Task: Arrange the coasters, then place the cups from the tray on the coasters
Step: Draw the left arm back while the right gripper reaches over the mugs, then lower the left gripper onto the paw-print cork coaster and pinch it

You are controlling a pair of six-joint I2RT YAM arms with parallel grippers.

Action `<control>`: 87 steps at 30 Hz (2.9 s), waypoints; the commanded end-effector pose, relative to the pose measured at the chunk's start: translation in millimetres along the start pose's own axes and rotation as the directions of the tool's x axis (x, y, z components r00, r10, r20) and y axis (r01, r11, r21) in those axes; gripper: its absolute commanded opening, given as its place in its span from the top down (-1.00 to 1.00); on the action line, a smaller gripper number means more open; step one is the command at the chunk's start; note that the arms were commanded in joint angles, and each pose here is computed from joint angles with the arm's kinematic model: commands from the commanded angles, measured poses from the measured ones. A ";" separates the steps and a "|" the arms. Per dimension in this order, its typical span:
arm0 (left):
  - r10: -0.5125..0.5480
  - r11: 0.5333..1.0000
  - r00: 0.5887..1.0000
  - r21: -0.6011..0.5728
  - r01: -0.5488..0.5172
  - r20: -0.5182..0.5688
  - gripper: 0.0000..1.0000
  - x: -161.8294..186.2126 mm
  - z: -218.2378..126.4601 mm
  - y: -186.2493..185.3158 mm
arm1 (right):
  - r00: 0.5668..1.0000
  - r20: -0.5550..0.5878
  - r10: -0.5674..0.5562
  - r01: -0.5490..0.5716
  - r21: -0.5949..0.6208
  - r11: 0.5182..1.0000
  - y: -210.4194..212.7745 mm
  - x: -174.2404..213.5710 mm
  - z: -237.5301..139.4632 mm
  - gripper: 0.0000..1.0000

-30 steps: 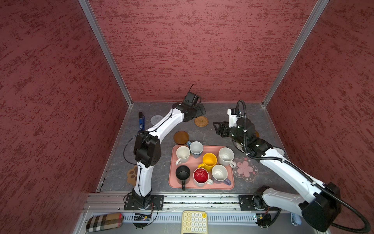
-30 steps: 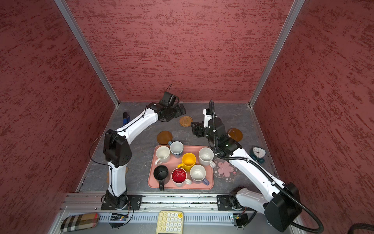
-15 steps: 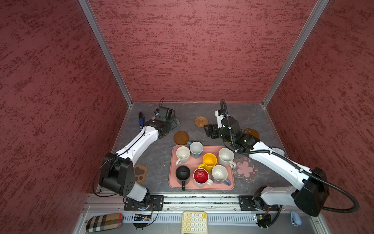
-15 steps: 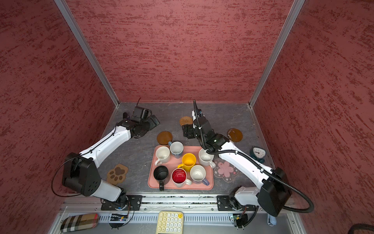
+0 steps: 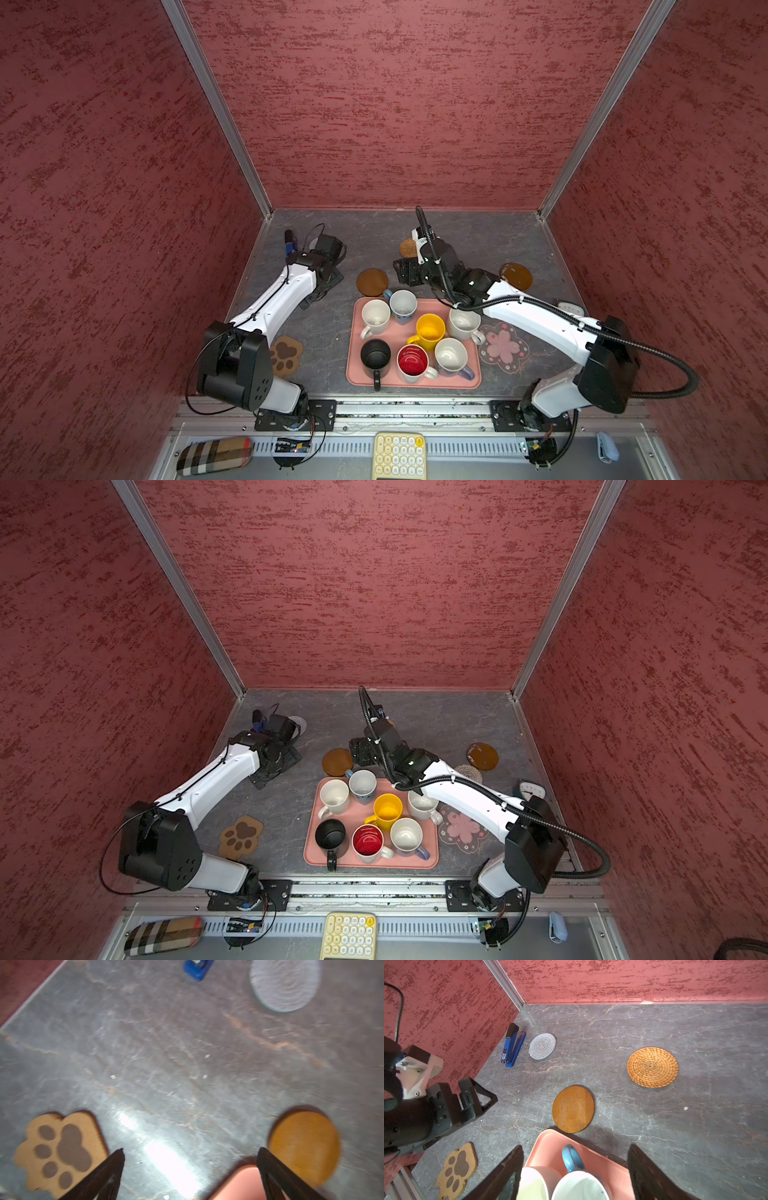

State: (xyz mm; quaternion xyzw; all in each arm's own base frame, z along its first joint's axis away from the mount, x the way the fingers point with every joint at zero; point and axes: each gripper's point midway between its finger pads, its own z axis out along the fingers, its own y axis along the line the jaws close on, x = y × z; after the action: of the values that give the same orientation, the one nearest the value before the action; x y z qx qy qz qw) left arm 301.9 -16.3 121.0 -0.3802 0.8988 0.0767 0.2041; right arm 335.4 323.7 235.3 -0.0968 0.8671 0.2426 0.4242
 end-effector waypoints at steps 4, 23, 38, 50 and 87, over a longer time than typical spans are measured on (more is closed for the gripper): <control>-0.065 0.993 0.998 -0.101 0.063 -0.020 -0.99 20.9 5.3 53.0 | 1.000 0.018 -0.004 0.005 -0.001 1.000 11.9 -6.0 1.8 -0.58; -0.319 0.947 0.944 0.009 0.321 -0.082 -0.99 50.0 36.5 133.3 | 0.998 -0.024 -0.050 0.049 -0.040 0.998 35.6 1.9 18.8 -0.58; -0.527 0.849 0.841 -0.107 0.517 -0.117 -0.99 58.8 61.6 166.6 | 0.996 -0.050 -0.071 0.069 -0.029 0.997 34.2 11.9 29.8 -0.59; -0.600 0.800 0.786 -0.116 0.589 -0.146 -0.99 63.1 67.8 177.9 | 0.995 -0.060 -0.080 0.078 -0.028 0.997 34.7 15.7 37.4 -0.59; -0.664 0.747 0.741 -0.124 0.653 -0.096 -0.99 50.3 47.0 192.3 | 0.994 -0.069 -0.090 0.086 -0.051 0.995 41.5 15.8 45.4 -0.61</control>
State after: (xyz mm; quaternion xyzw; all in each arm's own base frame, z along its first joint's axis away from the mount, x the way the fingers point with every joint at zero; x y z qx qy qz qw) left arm 151.6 97.2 47.4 -0.6868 0.7134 -0.0049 0.1392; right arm 340.3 372.3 198.8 -0.1459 0.8799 0.2250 0.3923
